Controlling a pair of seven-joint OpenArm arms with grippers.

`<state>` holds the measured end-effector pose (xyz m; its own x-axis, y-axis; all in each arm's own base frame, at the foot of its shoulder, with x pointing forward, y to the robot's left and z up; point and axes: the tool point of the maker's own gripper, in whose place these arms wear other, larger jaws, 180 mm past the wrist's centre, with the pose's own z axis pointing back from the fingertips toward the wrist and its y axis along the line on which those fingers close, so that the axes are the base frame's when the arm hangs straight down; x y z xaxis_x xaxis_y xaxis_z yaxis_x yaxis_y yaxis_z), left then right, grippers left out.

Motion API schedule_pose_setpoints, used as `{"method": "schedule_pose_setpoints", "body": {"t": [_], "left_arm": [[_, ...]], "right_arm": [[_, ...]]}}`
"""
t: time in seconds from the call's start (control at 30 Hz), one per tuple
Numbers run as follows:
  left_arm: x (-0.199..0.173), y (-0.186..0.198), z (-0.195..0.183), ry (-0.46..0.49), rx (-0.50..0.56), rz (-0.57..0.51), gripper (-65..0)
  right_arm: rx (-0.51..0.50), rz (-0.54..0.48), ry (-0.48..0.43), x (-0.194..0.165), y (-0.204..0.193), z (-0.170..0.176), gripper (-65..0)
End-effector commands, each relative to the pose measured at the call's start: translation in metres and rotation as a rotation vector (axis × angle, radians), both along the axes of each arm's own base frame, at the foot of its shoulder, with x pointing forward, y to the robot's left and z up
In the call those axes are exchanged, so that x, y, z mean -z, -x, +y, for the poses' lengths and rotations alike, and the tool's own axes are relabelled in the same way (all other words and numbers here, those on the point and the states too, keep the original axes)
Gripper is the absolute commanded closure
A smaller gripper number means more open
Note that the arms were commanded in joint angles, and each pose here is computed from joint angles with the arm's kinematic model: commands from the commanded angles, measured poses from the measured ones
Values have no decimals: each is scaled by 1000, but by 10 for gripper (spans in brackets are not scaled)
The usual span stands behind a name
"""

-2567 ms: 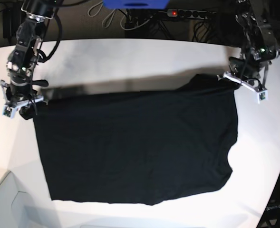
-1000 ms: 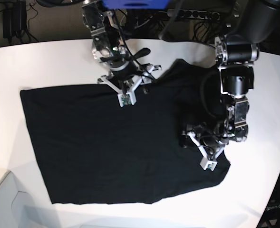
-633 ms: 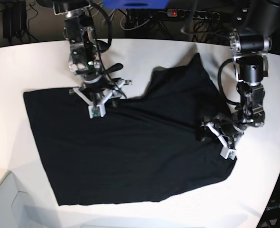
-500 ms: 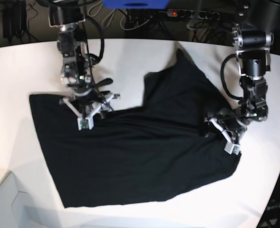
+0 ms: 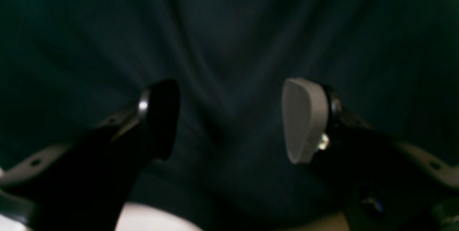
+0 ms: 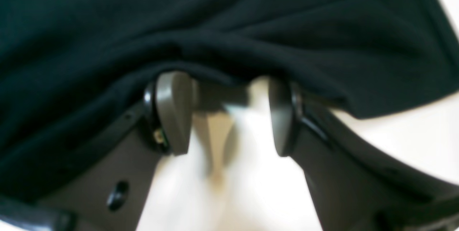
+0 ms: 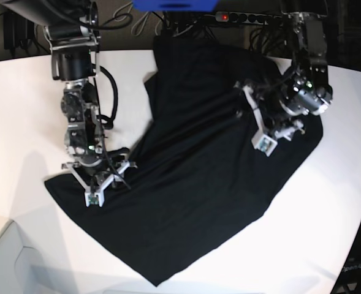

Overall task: Layout the t-shirt on the table in an organized manner, then fold the t-shirt properly
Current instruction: 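Release the shirt and regrasp its edges with both grippers, then pull the shirt edges with both grippers to spread it flat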

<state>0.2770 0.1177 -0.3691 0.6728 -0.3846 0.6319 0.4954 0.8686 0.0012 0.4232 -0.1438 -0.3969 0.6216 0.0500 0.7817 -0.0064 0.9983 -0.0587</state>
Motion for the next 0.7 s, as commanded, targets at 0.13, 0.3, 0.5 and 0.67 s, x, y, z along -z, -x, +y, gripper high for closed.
{"method": "schedule_pose_setpoints", "body": {"t": [0.13,0.3,0.5,0.67], "left_arm": [[-54,-52,2,13,-18,-184,-436],[-43,-103,31,-49,-88,-138,-436],[4,-151,44,-35,-132,-29,-436],[38,-161,41,16,-142,3,-436]], "right_arm": [[-10,-219,43,-71,5,-12,-341],[-35,-272,30,-88,55,0,-340],[-51,-200,-96,-71,125,48,-340],[-213,-87,-186,-47,175,119,-340]]}}
